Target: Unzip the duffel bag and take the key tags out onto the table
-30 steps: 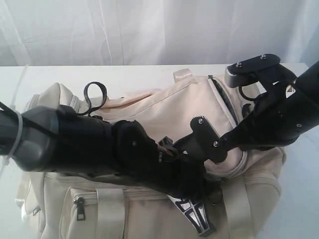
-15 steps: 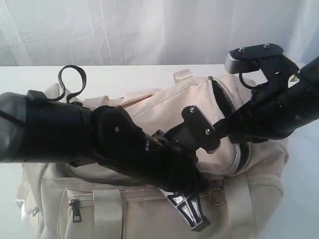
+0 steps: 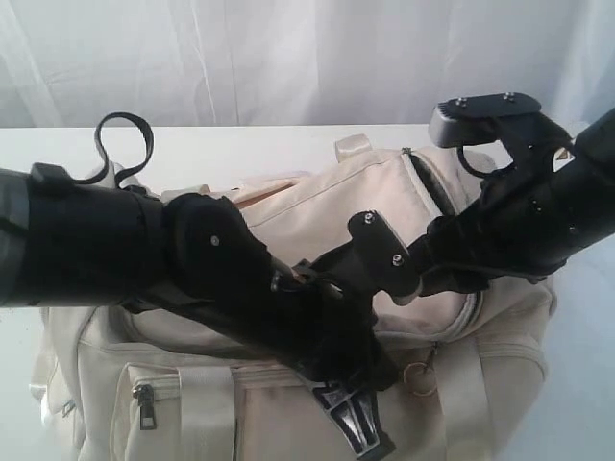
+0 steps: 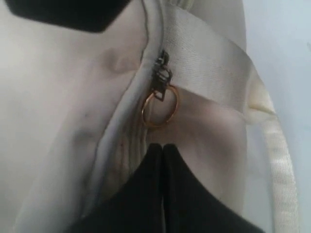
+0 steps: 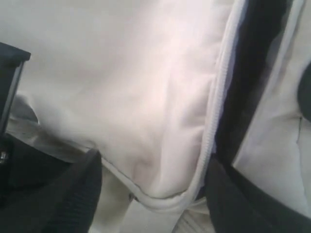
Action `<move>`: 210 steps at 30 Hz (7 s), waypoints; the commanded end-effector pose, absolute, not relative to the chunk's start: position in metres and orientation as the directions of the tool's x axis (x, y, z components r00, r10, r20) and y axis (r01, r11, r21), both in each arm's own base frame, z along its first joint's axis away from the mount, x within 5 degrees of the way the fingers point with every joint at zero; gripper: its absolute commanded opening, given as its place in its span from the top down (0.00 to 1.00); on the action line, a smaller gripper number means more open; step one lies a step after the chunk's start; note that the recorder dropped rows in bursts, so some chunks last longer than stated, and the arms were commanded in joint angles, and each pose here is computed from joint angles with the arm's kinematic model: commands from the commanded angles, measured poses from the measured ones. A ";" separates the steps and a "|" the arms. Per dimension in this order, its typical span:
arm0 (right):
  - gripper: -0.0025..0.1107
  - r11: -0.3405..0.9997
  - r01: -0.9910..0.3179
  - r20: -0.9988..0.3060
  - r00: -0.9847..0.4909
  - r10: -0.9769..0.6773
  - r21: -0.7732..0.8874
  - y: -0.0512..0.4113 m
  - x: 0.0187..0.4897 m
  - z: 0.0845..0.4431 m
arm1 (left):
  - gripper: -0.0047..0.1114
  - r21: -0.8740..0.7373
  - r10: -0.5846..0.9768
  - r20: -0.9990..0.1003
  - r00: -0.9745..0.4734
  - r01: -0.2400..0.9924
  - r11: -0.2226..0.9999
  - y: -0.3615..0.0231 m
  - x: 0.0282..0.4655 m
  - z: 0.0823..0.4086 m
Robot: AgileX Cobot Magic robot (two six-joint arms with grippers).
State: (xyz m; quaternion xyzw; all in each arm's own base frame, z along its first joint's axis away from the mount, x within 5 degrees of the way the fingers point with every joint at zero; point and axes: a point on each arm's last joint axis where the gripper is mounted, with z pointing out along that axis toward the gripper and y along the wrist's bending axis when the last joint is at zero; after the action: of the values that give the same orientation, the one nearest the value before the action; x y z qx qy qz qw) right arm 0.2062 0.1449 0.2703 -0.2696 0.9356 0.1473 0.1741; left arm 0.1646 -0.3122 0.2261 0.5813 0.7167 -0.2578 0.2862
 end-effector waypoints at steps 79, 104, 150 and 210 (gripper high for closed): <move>0.98 0.838 -0.003 -0.446 -0.848 0.287 0.545 0.155 0.230 0.298 | 0.34 0.078 0.560 -0.824 -0.084 0.963 0.259 -0.327 0.167 0.257; 0.98 0.801 0.049 -0.429 -0.824 0.370 0.596 0.147 0.227 0.309 | 0.38 0.157 0.588 -0.802 -0.108 0.911 0.382 -0.319 0.179 0.219; 0.98 0.900 -0.022 -0.535 -0.810 0.239 0.436 0.138 0.229 0.305 | 0.96 -0.107 0.588 -0.759 -0.279 0.945 0.310 -0.285 0.170 0.253; 0.39 0.872 -0.488 -0.600 -0.710 -0.369 0.042 0.129 0.213 0.331 | 0.96 0.492 0.838 -0.430 -0.336 0.691 0.530 -0.105 0.134 0.323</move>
State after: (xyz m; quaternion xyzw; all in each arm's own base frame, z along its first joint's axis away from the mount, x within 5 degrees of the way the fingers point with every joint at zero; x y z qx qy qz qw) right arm 0.2188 0.1300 0.3106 -0.2102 0.9320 0.0834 0.2834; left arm 0.1354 -0.1092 0.3236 0.4559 0.8182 0.0972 0.3365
